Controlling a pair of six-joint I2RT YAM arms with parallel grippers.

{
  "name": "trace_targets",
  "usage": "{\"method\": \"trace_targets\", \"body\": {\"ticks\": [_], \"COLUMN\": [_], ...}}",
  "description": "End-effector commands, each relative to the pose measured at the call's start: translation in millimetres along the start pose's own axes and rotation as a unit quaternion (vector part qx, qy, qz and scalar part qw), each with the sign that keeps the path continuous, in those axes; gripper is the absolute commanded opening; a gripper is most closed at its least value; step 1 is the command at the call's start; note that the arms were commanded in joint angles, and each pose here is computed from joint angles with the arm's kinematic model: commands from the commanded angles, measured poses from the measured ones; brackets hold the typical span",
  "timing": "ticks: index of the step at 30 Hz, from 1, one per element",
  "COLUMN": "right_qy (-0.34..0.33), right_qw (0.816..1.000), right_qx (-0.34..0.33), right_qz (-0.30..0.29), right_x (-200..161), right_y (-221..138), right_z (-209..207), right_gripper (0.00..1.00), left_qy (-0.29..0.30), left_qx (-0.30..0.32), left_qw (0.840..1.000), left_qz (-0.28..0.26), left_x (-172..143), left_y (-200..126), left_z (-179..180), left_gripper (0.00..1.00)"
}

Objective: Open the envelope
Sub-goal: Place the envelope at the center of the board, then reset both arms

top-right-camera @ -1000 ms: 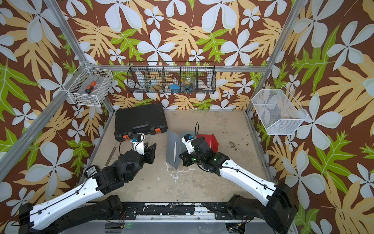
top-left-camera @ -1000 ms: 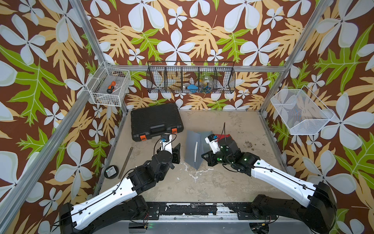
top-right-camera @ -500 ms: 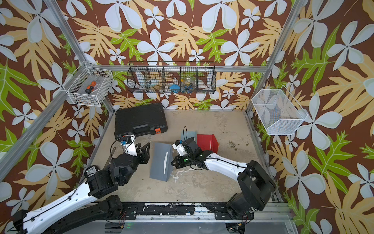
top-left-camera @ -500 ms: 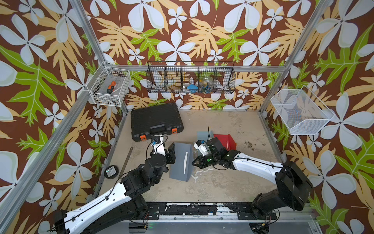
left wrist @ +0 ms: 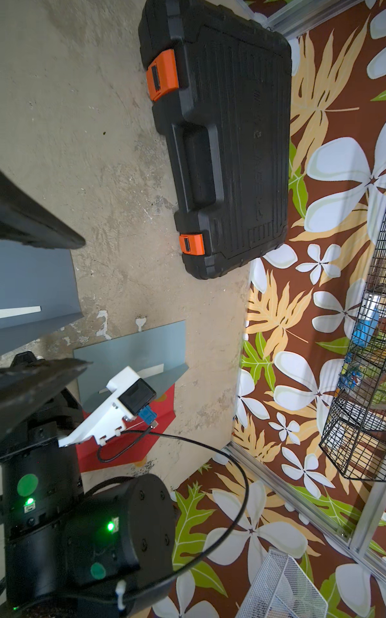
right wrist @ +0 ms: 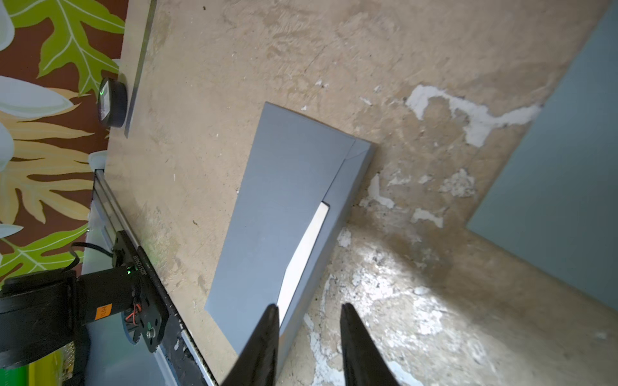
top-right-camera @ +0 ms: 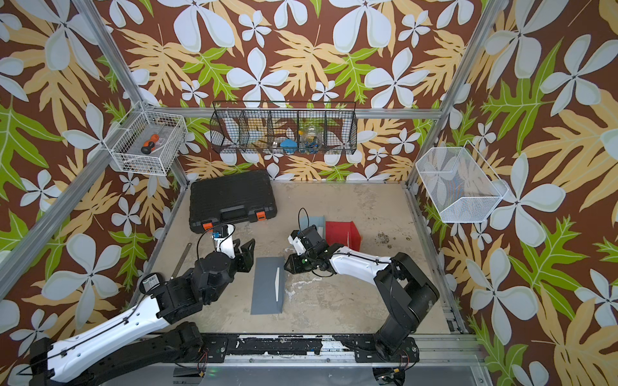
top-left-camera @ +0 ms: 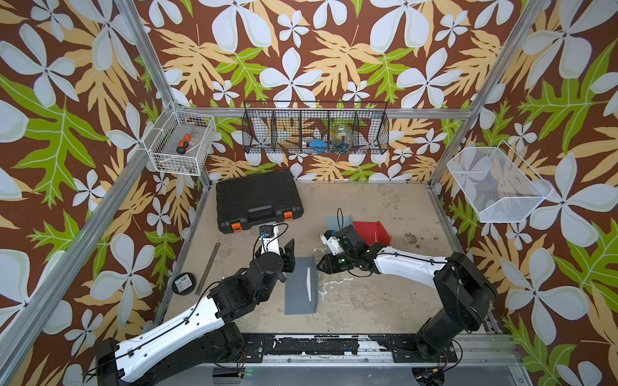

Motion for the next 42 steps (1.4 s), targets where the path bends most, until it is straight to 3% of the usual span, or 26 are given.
{"method": "trace_targets", "body": {"ticks": [1,4,6,9,11,13,16,18,20,24,25,26,30,31,33,37,39,42], "right_qy": [-0.009,-0.024,-0.038,-0.055,-0.052,-0.033,-0.053,-0.047,-0.005,0.052,0.049,0.028,-0.044,-0.063,-0.094,-0.112,-0.127,-0.100], "right_qw": [1.000,0.998,0.992,0.961,0.917,0.841,0.731,0.689,0.685,0.666,0.665,0.675,0.721,0.716,0.734,0.740,0.730,0.735], "right_qx": [-0.017,-0.012,-0.047,-0.150,-0.238,-0.348,-0.466,-0.510,-0.525,-0.521,-0.517,-0.506,-0.480,-0.474,-0.455,-0.428,-0.421,-0.434], "right_qz": [-0.013,-0.053,-0.108,-0.225,-0.315,-0.413,-0.496,-0.513,-0.505,-0.531,-0.536,-0.536,-0.498,-0.509,-0.496,-0.506,-0.523,-0.511], "right_x": [3,12,25,45,52,49,35,25,21,5,4,7,17,20,22,14,11,10], "right_y": [-8,-31,-58,-122,-169,-220,-264,-277,-284,-291,-289,-282,-244,-244,-232,-223,-225,-226], "right_z": [-3,8,8,-7,-27,-57,-91,-125,-162,-211,-217,-219,-226,-222,-220,-223,-216,-224], "right_gripper": [0.35,0.38,0.41,0.55,0.66,0.74,0.80,0.88,1.00,0.99,1.00,1.00,1.00,0.99,0.99,0.99,1.00,1.00], "left_qy": [-0.001,0.008,0.015,0.023,0.017,-0.012,-0.048,-0.061,-0.042,0.015,0.025,0.034,0.075,0.076,0.090,0.094,0.086,0.080], "left_qx": [-0.002,-0.005,0.000,0.037,0.051,0.063,0.102,0.149,0.199,0.302,0.308,0.314,0.294,0.285,0.260,0.256,0.249,0.246], "left_qw": [1.000,1.000,1.000,0.999,0.998,0.997,0.991,0.982,0.971,0.943,0.942,0.940,0.943,0.947,0.954,0.954,0.955,0.956], "left_qz": [-0.003,-0.001,-0.002,-0.016,-0.024,-0.035,-0.069,-0.103,-0.126,-0.139,-0.132,-0.128,-0.140,-0.130,-0.115,-0.128,-0.137,-0.136], "left_x": [1,-2,-5,-6,-3,3,13,18,23,13,11,7,-14,-19,-29,-40,-41,-41], "left_y": [1,3,4,7,14,26,42,50,56,68,72,75,91,96,104,104,99,99], "left_z": [-1,-3,-1,13,25,45,84,115,141,190,197,203,211,211,206,209,209,211], "left_gripper": [0.55,0.55,0.58,0.68,0.73,0.79,0.88,1.00,1.00,1.00,1.00,1.00,1.00,1.00,1.00,1.00,1.00,1.00]}}
Point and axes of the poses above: each gripper's point midway between its finger pads, its own y axis out along the fingers, its own z axis along the line the jaws close on, x = y × z, the point moved 2 cm from there along -y, back along the fingers
